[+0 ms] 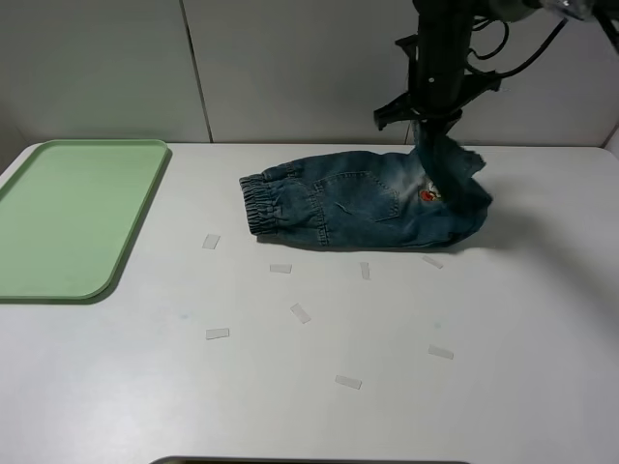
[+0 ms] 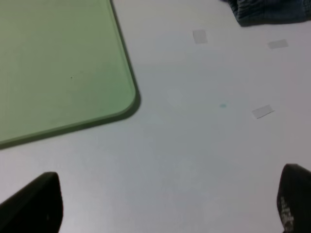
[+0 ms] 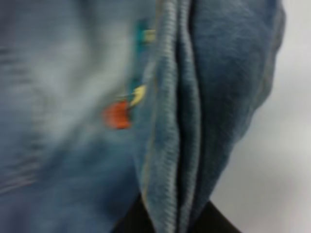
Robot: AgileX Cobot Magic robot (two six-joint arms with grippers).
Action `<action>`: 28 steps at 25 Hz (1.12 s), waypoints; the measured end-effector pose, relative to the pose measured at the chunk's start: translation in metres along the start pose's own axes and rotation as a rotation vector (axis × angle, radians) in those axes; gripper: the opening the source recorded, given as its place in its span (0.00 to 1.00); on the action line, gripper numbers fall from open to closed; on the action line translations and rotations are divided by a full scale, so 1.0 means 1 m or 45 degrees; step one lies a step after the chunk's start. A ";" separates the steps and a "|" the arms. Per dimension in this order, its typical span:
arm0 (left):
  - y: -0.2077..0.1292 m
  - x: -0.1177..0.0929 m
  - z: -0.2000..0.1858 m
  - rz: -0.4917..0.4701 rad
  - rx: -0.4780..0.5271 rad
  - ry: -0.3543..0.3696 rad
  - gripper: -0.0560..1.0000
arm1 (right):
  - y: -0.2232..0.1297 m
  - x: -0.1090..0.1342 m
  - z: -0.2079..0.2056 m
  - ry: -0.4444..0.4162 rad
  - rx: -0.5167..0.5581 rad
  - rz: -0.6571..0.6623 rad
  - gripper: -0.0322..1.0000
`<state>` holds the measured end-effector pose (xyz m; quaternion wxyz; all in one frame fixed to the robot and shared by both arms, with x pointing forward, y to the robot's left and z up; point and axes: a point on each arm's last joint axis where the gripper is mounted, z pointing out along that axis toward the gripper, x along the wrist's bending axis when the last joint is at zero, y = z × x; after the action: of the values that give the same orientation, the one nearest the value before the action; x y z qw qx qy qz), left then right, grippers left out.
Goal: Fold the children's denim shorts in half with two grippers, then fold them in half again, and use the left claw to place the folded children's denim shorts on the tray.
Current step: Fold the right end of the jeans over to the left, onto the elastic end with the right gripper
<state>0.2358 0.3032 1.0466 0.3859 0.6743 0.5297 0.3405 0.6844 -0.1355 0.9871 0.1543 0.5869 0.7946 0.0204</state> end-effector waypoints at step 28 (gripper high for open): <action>0.000 0.006 0.000 0.048 0.004 0.083 0.88 | -0.003 0.130 -0.035 0.722 -0.183 -0.130 0.57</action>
<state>0.2367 0.3090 1.0469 0.3609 0.6731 0.5298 0.3688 0.6377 -0.0094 0.9909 -0.0318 0.5045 0.8310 0.2320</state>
